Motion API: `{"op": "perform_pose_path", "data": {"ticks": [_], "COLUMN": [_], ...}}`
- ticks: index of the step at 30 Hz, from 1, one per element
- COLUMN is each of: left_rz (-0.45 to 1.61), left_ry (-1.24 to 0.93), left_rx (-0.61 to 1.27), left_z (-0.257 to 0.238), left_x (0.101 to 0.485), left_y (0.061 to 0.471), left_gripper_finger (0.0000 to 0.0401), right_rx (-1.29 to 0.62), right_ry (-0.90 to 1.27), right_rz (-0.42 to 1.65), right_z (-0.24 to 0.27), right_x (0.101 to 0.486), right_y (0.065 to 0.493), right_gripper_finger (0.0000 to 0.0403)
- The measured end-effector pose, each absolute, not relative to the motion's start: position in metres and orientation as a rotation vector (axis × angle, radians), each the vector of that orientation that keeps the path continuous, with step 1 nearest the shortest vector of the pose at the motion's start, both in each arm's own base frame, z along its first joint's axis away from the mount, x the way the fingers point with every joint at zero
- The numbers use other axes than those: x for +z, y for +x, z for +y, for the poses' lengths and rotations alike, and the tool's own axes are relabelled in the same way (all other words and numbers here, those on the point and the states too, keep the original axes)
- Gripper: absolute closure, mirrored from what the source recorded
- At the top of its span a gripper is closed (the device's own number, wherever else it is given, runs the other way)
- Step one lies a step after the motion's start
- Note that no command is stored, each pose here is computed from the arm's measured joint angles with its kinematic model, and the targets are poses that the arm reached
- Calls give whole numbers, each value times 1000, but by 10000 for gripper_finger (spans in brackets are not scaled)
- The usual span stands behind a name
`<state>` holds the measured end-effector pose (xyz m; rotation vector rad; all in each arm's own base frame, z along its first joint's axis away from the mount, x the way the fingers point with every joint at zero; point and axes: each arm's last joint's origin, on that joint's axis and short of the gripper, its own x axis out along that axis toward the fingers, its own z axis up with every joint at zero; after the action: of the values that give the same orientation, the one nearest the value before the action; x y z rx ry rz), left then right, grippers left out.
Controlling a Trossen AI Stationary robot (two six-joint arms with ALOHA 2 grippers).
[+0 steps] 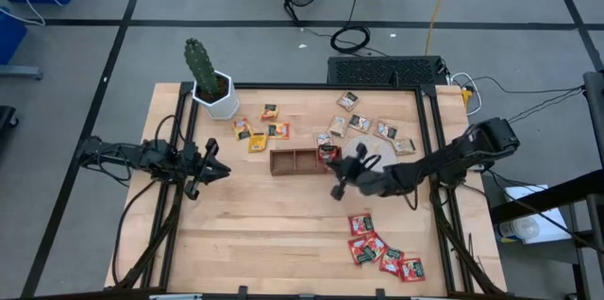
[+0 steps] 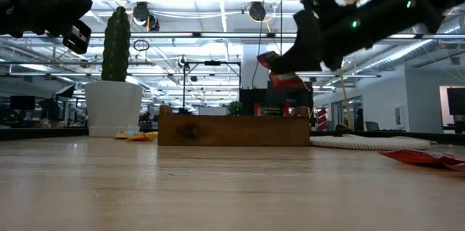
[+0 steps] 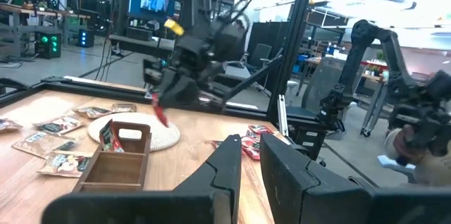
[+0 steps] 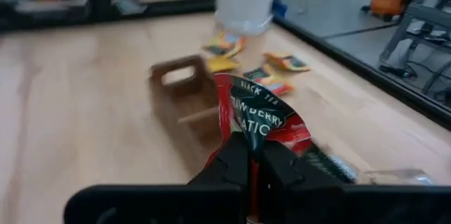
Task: Pick & Place Tea
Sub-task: Put the red tea bag into the right section of the wooden organizer
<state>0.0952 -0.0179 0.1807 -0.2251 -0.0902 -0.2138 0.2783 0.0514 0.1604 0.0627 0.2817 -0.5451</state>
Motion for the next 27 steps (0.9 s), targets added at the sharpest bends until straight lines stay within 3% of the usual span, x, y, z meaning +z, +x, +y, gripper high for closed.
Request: {"op": "perform_pose_path", "data": {"ticks": [5, 14, 27], "left_rz": [-86, -89, -90], "left_ry": [-225, -225, -225], "left_rx": [-214, -214, -215], "left_z": [-18, -18, -18], "left_x": [180, 181, 181], "left_y": [95, 95, 95], "left_gripper_finger": [343, 343, 343], "right_rx": [-592, -590, -621], "right_ry": [127, 45, 11], "right_rz": [190, 227, 223], "right_z": [34, 30, 24], "right_x": [144, 129, 127], "right_y": [274, 289, 293], "right_gripper_finger": [401, 401, 334]}}
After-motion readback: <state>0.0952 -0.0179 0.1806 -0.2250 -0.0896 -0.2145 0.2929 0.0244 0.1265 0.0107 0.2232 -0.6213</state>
